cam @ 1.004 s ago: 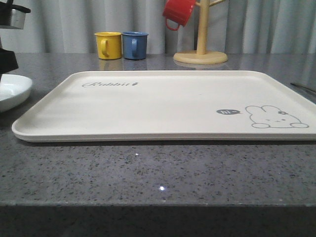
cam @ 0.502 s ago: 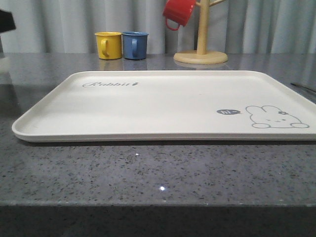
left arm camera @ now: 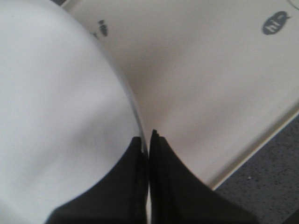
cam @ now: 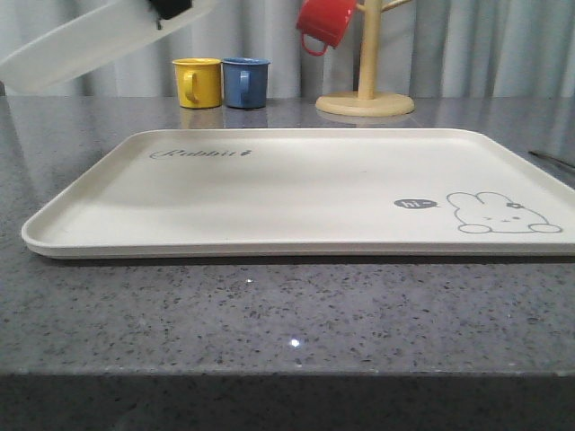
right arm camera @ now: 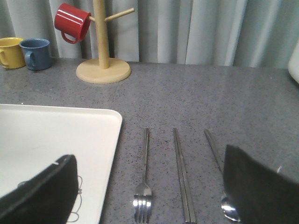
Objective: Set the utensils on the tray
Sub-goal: 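Carry the plate onto the tray and lower it down, then release the plate and raise the left gripper away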
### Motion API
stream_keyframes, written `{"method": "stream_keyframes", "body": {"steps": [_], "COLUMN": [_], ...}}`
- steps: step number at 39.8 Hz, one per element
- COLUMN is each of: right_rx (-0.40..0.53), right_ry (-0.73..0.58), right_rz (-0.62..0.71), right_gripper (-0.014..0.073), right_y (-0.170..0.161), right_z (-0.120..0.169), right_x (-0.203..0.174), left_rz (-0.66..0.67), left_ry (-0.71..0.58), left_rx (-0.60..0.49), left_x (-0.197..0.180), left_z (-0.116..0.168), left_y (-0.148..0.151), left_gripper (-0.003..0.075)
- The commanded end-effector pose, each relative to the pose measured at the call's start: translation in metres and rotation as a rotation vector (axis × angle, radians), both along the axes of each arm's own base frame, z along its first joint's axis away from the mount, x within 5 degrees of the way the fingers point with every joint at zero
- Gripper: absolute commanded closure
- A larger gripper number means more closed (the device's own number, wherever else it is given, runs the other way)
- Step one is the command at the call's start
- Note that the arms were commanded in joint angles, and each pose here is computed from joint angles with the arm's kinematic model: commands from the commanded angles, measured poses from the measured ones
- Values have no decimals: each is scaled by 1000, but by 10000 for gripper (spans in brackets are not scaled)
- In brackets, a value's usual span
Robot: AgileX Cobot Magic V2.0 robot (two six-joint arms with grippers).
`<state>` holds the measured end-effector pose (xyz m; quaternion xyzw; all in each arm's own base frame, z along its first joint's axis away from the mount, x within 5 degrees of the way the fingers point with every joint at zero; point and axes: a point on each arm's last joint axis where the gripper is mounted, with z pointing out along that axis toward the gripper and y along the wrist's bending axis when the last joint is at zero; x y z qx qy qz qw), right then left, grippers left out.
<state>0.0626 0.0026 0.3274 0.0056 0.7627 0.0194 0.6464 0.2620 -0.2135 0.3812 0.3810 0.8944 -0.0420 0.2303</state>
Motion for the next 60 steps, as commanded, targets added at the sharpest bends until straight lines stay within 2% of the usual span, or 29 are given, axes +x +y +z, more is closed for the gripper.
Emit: {"method": "stream_keyframes", "body": {"steps": [1,10,17,32,39,42,51,53,56,60], "right_rx": [-13,-13,-13,-13,-13,-13,-13,-13,-13,-13], "right_ry": [-91,-91,-91,-91,-91,-91,-91,-91,-91,-91], "right_rz": [-12,-12,-12,-12,-12,-12,-12,-12,-12,-12], "right_gripper": [-58,-58,-58,-58,-58,-58,-58,-58,-58,-58], "right_y": [-1,-1,-1,-1,-1,-1,-1,-1,-1,-1], "right_z": [16,16,16,16,16,16,16,16,16,16], "right_x": [2,2,2,2,2,2,2,2,2,2], "left_rz": [-54,-129,-131,-136,-134,-134,-134,-134,-136,-140], "left_ry": [-37,54,121,209,202,202,190,182,185,139], "left_rx": [0,72,98,47,39,39,35,37,40,-17], "left_x": [-11,-8,0,1,2,2,3,3,2,-2], "left_z": [9,-33,-58,-76,-76,-76,-76,-73,-65,-41], "left_y": [-18,-60,-72,-85,-85,-85,-86,-86,-84,-81], "left_gripper": [738,738,738,736,722,666,395,356,330,329]}}
